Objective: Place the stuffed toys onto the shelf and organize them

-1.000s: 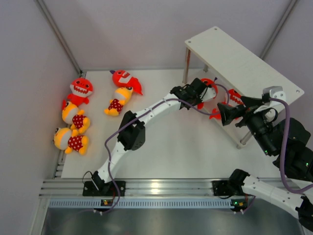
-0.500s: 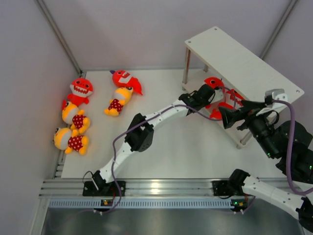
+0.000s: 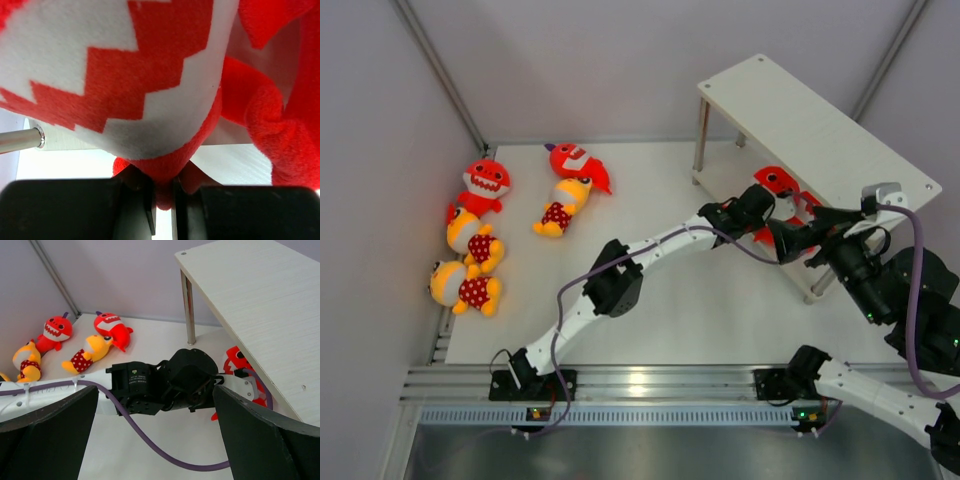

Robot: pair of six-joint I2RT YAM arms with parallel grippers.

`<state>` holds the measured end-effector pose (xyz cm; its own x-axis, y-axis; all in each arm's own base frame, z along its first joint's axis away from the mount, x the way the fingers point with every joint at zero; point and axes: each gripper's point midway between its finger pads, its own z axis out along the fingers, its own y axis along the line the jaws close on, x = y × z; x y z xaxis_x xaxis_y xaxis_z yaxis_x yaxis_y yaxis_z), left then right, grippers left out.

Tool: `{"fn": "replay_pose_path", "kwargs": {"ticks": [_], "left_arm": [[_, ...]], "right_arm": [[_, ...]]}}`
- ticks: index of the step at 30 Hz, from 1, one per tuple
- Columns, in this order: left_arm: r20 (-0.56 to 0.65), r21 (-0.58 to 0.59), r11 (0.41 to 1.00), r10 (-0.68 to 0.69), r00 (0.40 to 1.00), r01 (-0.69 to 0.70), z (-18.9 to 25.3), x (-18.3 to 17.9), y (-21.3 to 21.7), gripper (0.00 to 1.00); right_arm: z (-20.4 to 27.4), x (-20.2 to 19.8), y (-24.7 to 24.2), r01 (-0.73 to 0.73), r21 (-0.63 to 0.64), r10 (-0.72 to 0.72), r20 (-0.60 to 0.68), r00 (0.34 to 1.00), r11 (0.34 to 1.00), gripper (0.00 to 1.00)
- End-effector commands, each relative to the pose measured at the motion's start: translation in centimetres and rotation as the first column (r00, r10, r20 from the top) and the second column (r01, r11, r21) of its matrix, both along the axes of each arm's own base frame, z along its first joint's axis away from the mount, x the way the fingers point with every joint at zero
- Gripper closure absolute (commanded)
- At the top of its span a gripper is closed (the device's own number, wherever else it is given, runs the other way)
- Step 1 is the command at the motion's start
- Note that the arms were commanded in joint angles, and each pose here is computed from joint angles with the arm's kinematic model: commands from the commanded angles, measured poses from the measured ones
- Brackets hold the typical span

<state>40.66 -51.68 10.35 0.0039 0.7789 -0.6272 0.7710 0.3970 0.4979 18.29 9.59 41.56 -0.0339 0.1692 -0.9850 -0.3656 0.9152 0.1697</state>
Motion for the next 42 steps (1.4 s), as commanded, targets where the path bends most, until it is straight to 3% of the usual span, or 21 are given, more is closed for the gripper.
{"fn": "replay_pose_path", "kwargs": {"ticks": [1, 13, 21, 25, 34, 40, 41, 42], "left_arm": [[0.031, -0.106, 0.992, -0.068, 0.997, 0.071, 2.5, -1.0, -3.2, 1.0], [0.0, -0.118, 0.98, -0.161, 0.987, 0.16, 2.5, -5.5, -5.7, 1.0], [0.098, -0.161, 0.987, 0.023, 0.995, -0.007, 3.0, -2.3, -5.0, 0.95], [0.087, -0.2, 0.976, 0.111, 0.99, -0.092, 2.8, -0.3, -3.8, 0.93], [0.081, -0.265, 0.96, 0.113, 0.99, -0.088, 3.1, 1.5, -4.4, 0.93], [0.051, -0.263, 0.964, 0.043, 0.998, -0.028, 2.0, 0.7, -5.4, 0.74], [0.046, -0.263, 0.965, 0.034, 0.998, -0.021, 1.7, 0.6, -5.6, 0.61], [0.044, -0.264, 0.964, 0.032, 0.999, -0.02, 1.7, 0.5, -5.6, 0.56]], "right_arm": [[0.8, -0.6, -0.3, -0.016, 0.016, 0.016, 0.01, 1.0, 1.0, 0.01], [1.0, -1.1, -1.1, -0.006, 0.031, 0.005, 0.019, 1.0, 0.999, 0.01], [0.6, -1.3, -1.3, -0.006, 0.032, 0.006, 0.007, 1.0, 0.999, 0.01], [0.7, -1.5, -1.5, -0.005, 0.043, 0.005, 0.009, 1.0, 0.999, 0.01], [0.4, -1.3, -1.2, -0.011, 0.028, 0.011, -0.003, 1.0, 1.0, 0.01], [0.4, -1.1, -1.1, -0.004, 0.017, 0.004, -0.002, 1.0, 1.0, 0.01], [0.3, -1.1, -1.1, -0.003, 0.011, 0.003, -0.002, 1.0, 1.0, 0.01], [0.4, -1.1, -1.2, -0.001, 0.011, 0.001, -0.001, 1.0, 1.0, 0.0]]}}
